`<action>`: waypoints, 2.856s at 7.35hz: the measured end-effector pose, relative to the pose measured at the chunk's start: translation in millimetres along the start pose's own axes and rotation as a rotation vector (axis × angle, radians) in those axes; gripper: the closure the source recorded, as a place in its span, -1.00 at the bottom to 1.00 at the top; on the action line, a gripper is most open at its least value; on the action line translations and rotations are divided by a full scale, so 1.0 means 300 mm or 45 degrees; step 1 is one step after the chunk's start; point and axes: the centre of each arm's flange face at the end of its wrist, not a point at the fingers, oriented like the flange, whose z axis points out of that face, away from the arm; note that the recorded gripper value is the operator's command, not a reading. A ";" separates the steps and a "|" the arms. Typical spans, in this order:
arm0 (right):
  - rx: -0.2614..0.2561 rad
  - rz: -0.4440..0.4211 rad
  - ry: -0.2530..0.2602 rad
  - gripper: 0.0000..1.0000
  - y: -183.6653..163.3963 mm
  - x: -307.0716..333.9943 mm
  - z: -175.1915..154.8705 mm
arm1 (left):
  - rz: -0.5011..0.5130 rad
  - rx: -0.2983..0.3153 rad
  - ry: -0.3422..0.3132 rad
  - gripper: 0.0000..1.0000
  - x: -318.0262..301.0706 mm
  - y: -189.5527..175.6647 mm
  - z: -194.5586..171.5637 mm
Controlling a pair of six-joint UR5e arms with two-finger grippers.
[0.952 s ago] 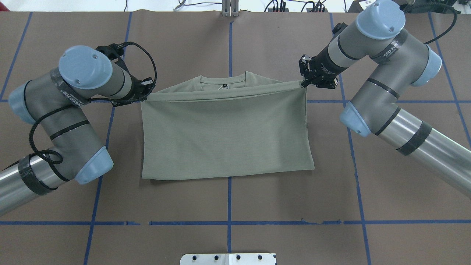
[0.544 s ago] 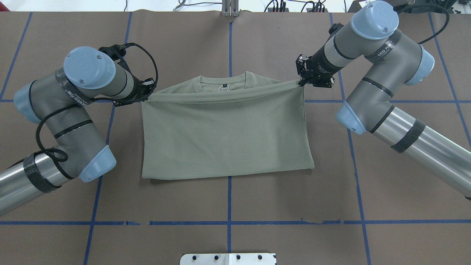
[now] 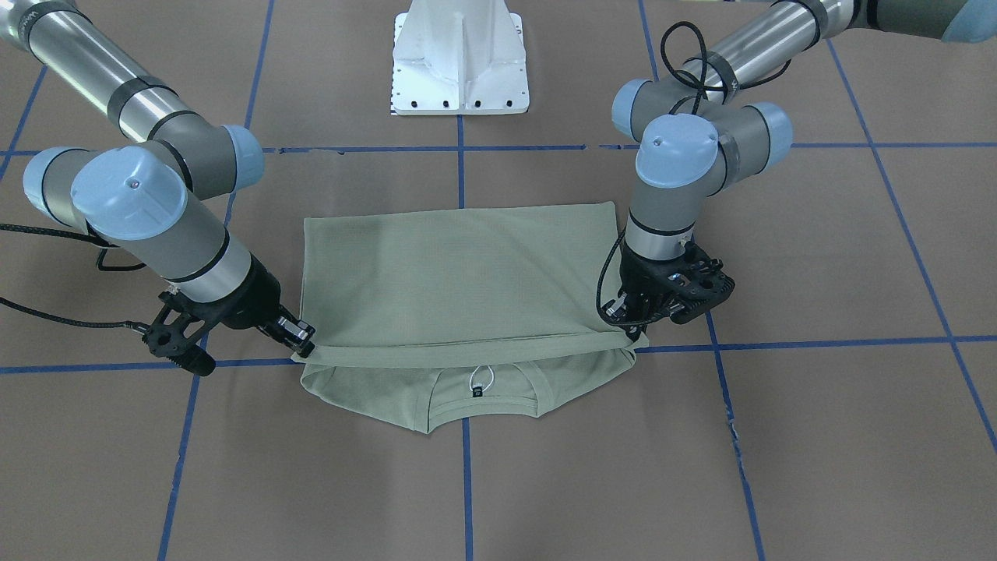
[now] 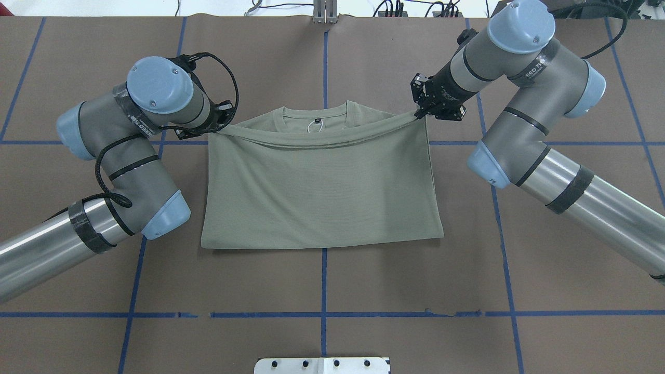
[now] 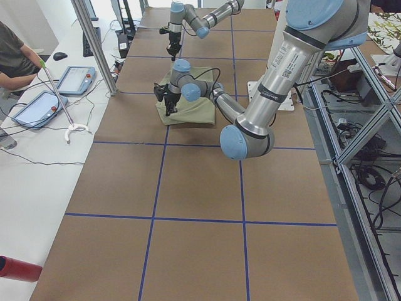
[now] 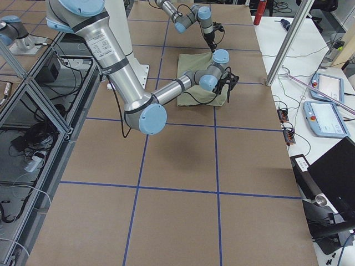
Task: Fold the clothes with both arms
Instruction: 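Lay the hem down at the collar with both grippers, then open both grippers and raise them off the folded shirt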
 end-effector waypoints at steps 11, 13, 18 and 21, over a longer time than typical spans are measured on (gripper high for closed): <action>0.055 0.039 0.019 1.00 -0.103 -0.013 0.019 | -0.017 0.019 -0.015 0.79 -0.013 -0.052 0.018; 0.050 0.027 0.006 -0.61 -0.092 -0.027 0.018 | -0.014 0.018 -0.010 -0.26 -0.008 -0.049 0.015; 0.037 -0.003 0.000 -1.00 -0.067 -0.032 0.023 | 0.049 0.019 0.004 -1.00 0.001 -0.048 -0.004; 0.002 -0.087 -0.010 -1.00 0.114 0.075 0.036 | 0.081 0.016 0.081 -1.00 0.019 -0.030 -0.120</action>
